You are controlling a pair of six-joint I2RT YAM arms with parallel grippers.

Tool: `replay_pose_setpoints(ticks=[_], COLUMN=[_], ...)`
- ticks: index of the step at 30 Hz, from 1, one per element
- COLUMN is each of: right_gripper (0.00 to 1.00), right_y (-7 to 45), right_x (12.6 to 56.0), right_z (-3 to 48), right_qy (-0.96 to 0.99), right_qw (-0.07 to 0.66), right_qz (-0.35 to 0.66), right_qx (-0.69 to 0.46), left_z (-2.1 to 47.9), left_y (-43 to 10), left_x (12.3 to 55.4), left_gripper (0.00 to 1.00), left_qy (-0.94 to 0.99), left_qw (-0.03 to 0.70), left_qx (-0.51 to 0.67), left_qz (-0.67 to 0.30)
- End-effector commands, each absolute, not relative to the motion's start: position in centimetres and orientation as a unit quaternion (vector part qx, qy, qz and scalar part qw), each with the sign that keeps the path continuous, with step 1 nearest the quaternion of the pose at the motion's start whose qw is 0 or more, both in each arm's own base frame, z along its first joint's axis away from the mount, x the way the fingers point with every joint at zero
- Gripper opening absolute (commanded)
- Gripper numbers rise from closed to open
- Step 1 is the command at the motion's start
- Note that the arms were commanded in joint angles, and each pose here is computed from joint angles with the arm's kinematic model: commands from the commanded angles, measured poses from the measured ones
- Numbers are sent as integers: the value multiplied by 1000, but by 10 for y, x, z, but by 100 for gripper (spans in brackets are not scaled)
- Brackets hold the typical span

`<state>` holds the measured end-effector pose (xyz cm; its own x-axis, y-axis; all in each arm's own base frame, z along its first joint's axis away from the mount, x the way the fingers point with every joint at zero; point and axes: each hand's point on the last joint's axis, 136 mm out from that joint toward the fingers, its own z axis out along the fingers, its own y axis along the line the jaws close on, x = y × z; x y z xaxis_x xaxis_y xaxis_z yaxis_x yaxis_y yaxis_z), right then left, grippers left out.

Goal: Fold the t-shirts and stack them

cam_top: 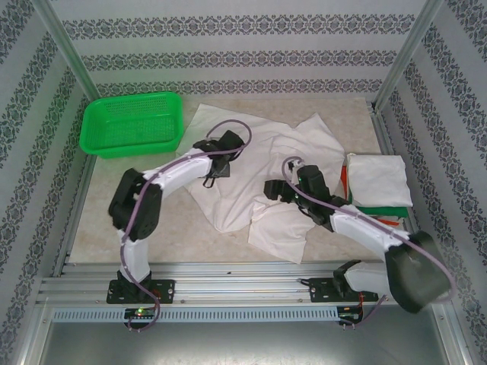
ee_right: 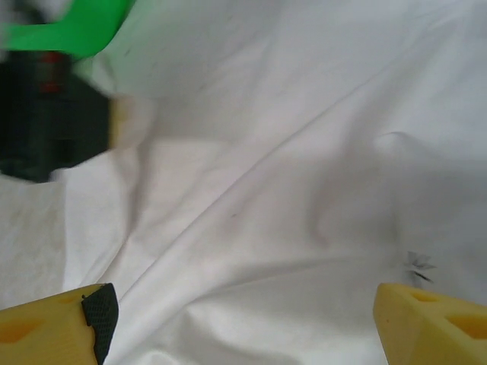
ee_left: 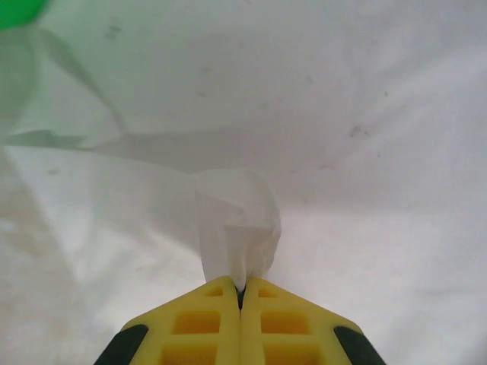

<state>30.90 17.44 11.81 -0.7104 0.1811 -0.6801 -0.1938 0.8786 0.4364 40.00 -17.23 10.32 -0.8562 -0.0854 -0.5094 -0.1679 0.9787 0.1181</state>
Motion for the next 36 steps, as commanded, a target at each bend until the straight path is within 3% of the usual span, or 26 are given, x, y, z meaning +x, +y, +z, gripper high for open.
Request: replay_pose_setpoints(ticks=[1,6,13,19,29,36], right_gripper=[86,81,77,76,74,77], right_y=[116,100,159,160,126,132], right_x=[294,297,339,379,459,529], right_z=[101,87,58,35,10,41], right_qy=[916,927,943,949,944,934], right_qw=[374,331,265,233,179,221], right_qz=[126,137,194,191,205,232], right_qx=[77,110,54,88,186,159], left_z=[129,127,90,59,26,22], left_y=[-142,-107,-62,-33,-54,-71], left_x=[390,351,287,258,292,318], left_gripper=[0,0,0,0,0,0], left_qy=[940,926,893,863,866,868], left_qw=[308,324,318,310,264,262], left_qx=[-121,-185,-317,-399,-419,-411], left_qz=[81,65,30,13,-66,-97])
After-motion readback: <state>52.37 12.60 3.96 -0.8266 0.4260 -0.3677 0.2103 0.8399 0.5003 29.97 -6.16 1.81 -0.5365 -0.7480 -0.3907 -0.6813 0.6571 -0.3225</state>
